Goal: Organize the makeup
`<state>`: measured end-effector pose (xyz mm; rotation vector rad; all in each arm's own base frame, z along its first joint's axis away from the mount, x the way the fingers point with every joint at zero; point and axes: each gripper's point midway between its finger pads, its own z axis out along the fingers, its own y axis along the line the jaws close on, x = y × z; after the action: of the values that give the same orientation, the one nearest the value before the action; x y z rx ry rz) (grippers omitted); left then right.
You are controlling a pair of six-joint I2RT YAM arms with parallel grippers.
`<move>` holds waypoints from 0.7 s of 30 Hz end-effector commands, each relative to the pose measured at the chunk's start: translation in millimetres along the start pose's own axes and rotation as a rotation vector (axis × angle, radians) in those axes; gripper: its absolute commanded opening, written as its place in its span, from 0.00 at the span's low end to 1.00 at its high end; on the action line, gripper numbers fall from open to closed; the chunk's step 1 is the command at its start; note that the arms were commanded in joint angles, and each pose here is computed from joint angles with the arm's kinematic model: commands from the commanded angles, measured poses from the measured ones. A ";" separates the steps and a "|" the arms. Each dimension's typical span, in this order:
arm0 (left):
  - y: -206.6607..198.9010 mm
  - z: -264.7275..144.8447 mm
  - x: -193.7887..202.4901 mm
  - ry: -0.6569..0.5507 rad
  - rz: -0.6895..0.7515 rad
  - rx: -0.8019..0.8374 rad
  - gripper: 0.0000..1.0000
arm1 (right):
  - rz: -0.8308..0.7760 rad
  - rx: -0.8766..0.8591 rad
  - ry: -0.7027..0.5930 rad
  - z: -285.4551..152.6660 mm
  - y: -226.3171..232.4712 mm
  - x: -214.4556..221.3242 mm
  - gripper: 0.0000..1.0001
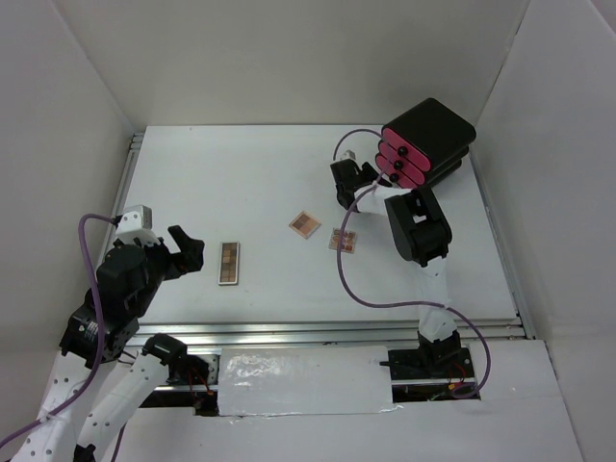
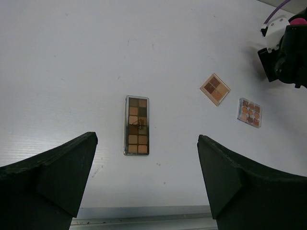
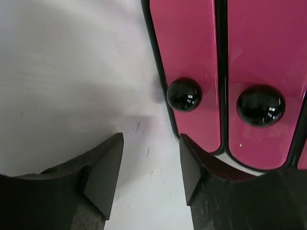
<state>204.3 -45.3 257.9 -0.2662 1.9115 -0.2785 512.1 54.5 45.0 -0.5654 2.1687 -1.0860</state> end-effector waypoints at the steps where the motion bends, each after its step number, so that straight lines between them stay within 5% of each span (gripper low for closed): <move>1: -6.5 0.8 -8.0 -0.029 0.006 0.029 0.99 | 0.030 0.098 -0.068 2.6 -25.4 -32.1 0.57; 8: -7.1 -1.4 -9.6 -0.040 0.004 0.038 0.99 | -0.030 0.151 -0.049 22.3 -24.9 -28.5 0.64; 21: -8.7 -1.7 -8.7 -0.038 0.007 0.049 0.99 | -0.027 0.274 -0.024 40.9 -42.3 -19.6 0.60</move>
<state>203.4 -48.1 258.3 -0.2529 1.9129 -0.2948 550.3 24.6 51.3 -0.5856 2.0080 -1.3301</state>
